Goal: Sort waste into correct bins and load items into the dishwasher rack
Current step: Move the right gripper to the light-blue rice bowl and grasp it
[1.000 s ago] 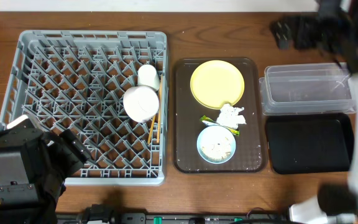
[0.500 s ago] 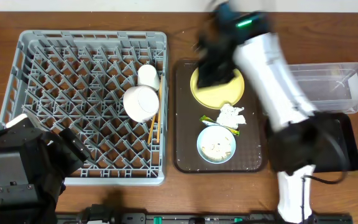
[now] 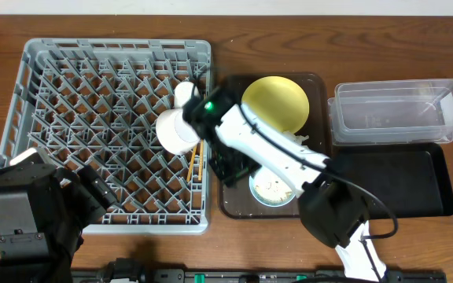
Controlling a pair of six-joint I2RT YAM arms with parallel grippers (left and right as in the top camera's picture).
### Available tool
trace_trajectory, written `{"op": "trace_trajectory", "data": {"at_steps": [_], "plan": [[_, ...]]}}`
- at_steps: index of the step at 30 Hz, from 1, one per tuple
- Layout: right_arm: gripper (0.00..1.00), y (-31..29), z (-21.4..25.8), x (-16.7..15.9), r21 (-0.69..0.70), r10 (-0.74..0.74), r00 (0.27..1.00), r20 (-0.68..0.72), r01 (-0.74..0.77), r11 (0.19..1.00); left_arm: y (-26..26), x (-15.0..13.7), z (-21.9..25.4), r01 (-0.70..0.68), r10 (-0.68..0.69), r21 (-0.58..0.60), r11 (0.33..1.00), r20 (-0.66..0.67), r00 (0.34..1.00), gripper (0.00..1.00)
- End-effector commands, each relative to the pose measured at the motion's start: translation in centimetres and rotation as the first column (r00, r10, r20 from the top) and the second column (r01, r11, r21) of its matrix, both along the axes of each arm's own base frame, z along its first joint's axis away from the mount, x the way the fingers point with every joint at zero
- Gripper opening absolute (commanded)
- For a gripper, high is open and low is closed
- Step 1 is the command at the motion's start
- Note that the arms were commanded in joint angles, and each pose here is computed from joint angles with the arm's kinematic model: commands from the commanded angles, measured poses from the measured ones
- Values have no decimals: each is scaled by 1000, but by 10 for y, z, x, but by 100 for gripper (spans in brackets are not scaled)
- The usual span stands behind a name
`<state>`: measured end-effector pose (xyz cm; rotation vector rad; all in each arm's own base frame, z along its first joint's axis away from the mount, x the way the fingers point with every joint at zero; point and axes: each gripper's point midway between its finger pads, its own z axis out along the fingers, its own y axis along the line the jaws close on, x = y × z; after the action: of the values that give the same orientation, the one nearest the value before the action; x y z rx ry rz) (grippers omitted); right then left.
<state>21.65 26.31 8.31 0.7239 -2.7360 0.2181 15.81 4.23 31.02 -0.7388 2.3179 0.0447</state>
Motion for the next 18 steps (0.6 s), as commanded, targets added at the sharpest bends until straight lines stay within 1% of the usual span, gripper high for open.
{"op": "trace_trajectory", "data": {"at_steps": [1,5,9,11,12,13,15,18], "plan": [[42,-17,5,-9,-38,-34,998,57,36,999,4,-2,1,-19,19,15,1000,-1,1000,89],[43,-32,13,-21,28,-54,992,111,51,998,4,-1,1,-19,19,15,1000,0,1000,89],[49,-41,18,-31,147,-72,979,189,44,988,4,-1,2,-19,19,15,1000,5,1000,90],[50,-40,9,-36,219,-75,975,208,29,975,4,-1,2,-19,19,15,1000,4,1000,90],[54,-35,2,-38,272,-76,975,210,16,962,4,-1,1,-19,19,15,1000,4,1000,90],[54,-27,-7,-39,337,-77,974,215,0,942,4,-1,1,-19,19,15,1000,4,1000,92],[50,-16,-22,-35,403,-83,967,243,-23,915,4,-1,1,-19,19,15,1000,4,1000,92],[41,-23,-38,-25,371,-91,949,301,-29,928,4,0,2,-19,19,14,1000,7,1000,92]]}}
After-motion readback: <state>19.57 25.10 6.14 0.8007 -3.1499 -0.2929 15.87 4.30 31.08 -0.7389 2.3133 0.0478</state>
